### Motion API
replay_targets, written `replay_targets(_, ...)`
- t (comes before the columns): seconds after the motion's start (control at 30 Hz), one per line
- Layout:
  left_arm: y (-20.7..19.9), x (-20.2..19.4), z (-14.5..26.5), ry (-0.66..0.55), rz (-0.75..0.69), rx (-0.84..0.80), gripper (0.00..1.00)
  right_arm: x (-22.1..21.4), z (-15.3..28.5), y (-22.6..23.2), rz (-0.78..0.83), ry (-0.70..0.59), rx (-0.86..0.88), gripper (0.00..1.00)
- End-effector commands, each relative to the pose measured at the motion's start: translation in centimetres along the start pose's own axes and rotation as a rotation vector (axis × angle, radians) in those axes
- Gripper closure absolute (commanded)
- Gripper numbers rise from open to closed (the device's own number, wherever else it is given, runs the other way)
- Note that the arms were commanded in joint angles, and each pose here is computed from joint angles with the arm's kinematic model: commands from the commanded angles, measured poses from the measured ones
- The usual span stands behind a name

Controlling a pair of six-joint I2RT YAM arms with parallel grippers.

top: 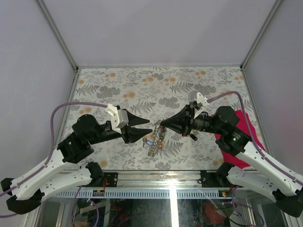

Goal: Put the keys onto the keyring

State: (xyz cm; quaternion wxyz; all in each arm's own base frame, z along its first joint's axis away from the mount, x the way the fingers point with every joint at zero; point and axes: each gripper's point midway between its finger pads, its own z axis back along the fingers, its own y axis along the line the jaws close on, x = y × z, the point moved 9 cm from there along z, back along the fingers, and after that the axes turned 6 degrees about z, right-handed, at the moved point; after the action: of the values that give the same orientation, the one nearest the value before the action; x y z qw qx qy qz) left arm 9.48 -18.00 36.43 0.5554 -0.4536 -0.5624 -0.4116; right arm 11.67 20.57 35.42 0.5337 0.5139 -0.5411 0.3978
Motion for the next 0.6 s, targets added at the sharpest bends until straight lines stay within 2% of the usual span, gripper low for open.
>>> replay_targets(0.0,-0.1,1.9,-0.6,-0.191,0.058,0.007,0.60,2.2,0.6,0.5,0.155,-0.107,0.025,1.00)
replay_targets(0.17,0.0,1.6,-1.2,-0.241,0.108,0.011,0.59,2.2,0.8,0.7,0.179,-0.110,0.049,1.00)
replay_targets(0.4,0.0,1.3,-2.4,-0.246,0.143,-0.033,0.60,2.5,0.9,1.0,0.196,-0.115,0.066,1.00)
replay_targets(0.57,0.0,0.7,-3.0,-0.217,0.156,-0.064,0.70,2.8,1.0,1.1,0.200,-0.125,0.069,1.00)
